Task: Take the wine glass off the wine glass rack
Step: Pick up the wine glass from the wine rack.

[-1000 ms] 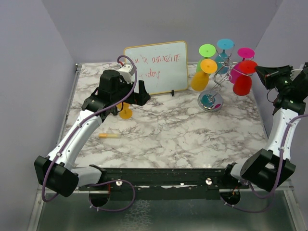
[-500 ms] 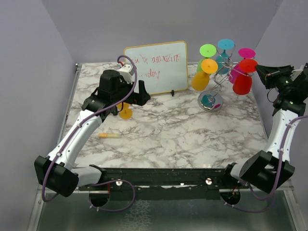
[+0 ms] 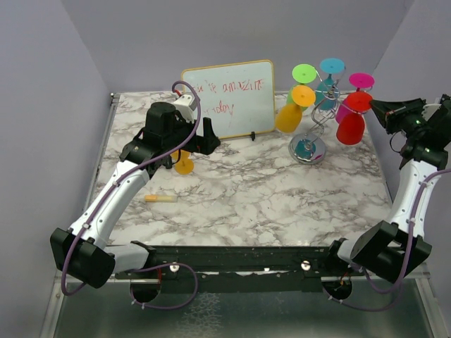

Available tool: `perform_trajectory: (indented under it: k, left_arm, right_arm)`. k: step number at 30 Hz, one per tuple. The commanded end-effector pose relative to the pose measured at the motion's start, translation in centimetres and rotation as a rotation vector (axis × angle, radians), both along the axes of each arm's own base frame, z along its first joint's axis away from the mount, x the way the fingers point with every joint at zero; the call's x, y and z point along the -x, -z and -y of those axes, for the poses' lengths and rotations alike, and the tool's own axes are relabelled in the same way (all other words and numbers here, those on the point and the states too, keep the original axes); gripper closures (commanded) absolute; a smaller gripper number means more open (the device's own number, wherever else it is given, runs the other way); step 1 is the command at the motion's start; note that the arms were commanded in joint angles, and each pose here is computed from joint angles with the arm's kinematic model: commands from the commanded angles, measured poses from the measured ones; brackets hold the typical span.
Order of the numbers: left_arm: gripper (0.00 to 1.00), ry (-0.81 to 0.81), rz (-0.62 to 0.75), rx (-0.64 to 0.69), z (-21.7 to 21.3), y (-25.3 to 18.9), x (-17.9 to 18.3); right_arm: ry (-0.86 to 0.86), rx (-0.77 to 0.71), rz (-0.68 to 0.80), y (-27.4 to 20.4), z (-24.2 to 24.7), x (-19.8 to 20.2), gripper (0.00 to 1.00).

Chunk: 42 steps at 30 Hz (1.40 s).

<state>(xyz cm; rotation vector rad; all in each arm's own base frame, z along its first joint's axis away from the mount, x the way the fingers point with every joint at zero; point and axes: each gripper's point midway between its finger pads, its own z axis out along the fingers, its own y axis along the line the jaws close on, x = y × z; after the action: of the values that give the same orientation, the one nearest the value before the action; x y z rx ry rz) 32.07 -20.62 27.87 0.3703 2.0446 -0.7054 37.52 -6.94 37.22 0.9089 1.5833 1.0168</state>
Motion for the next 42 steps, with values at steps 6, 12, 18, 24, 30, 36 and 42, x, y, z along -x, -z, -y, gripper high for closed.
perform_trajectory:
  k: [6, 12, 18, 24, 30, 36, 42]
  left_arm:
    - [0.01, 0.017, 0.005, 0.017, 0.1, -0.2, 0.2]
    - [0.01, 0.017, 0.003, 0.017, 0.1, -0.1, 0.2]
    - [0.01, 0.021, 0.003, 0.019, 0.2, -0.2, 0.2]
    - [0.01, 0.056, -0.028, 0.036, 1.1, 0.3, 0.0]
    - [0.01, 0.07, -0.009, 0.043, 1.2, -0.4, 0.2]
    - [0.01, 0.072, -0.009, 0.046, 1.2, -0.5, 0.3]
    - [0.01, 0.072, -0.012, 0.045, 1.2, -0.5, 0.2]
  right_arm:
    - [-0.101, -0.017, 0.006, -0.6, -2.7, 2.0, 0.99]
    - [-0.122, -0.035, 0.012, -1.0, -3.6, 3.0, 1.0]
    - [-0.134, -0.062, -0.015, 0.0, -4.2, 3.8, 1.0]
    - [-0.152, -0.081, -0.011, 0.4, -5.1, 4.7, 0.99]
    - [-0.185, -0.096, 0.004, -0.3, -5.8, 5.2, 1.0]
    - [-0.189, -0.111, -0.026, 1.1, -6.3, 5.9, 0.99]
    - [-0.212, -0.097, -0.011, 0.8, -7.0, 6.2, 0.99]
